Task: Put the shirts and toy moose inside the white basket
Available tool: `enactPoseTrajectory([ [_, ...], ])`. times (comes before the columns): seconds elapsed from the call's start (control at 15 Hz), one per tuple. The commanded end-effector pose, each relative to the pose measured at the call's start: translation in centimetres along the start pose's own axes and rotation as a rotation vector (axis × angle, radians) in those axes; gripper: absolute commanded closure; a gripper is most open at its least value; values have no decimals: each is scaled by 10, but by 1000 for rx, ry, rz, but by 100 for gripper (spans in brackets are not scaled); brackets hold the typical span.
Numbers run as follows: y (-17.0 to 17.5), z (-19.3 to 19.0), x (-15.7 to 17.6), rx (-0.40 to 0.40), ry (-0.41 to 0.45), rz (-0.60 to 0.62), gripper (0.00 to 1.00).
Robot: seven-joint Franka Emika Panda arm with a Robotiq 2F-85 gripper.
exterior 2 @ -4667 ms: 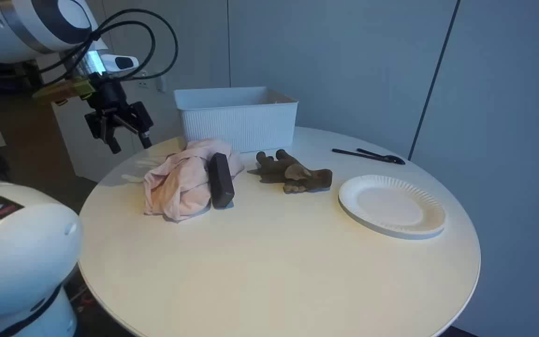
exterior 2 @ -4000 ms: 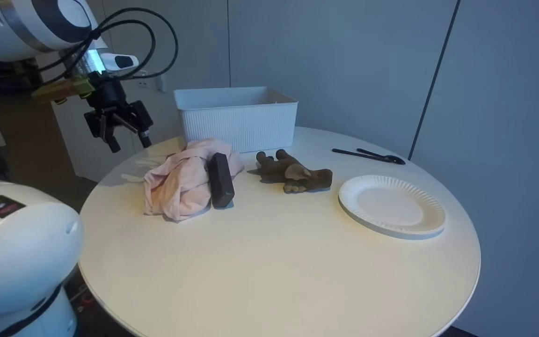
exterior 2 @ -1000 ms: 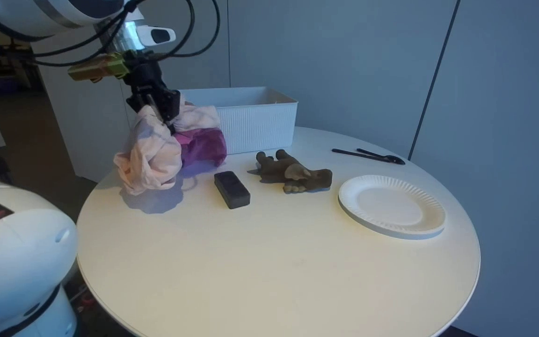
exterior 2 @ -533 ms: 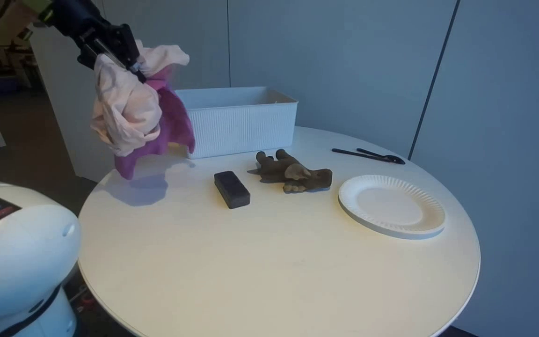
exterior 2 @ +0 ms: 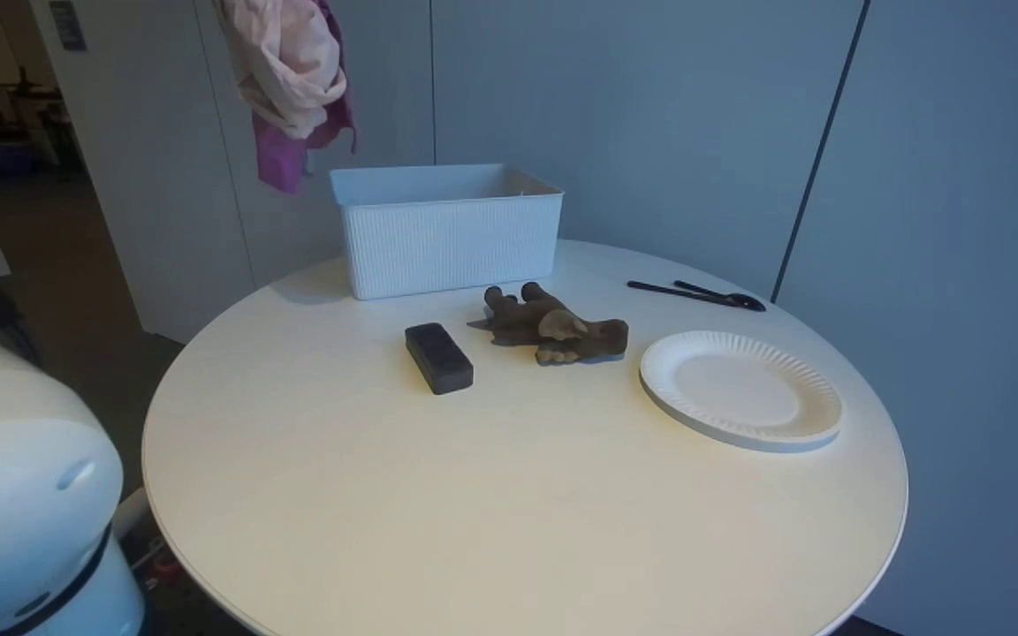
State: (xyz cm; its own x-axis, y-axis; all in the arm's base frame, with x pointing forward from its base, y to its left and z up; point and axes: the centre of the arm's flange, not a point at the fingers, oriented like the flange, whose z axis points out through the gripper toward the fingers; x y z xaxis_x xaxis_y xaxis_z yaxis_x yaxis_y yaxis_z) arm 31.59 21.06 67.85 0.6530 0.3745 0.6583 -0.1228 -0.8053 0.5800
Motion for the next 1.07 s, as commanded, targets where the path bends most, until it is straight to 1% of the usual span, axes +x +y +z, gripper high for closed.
enactPoseTrajectory([
  [0.0,-3,47,80,-133,11,82,89],
  [0.13,-3,88,102,-143,-57,87,89],
  [0.27,-11,132,111,-93,-137,80,89],
  [0.4,-21,170,111,-26,-194,59,89],
  [0.53,-32,206,106,-22,-257,47,89],
  [0.67,-43,232,98,-8,-318,19,89],
  [0.73,-48,243,95,-5,-351,16,56],
  [0.8,-53,248,92,13,-376,4,55],
  [0.93,-63,253,90,48,-410,-13,42],
  [1.0,-68,252,90,52,-403,-12,35],
])
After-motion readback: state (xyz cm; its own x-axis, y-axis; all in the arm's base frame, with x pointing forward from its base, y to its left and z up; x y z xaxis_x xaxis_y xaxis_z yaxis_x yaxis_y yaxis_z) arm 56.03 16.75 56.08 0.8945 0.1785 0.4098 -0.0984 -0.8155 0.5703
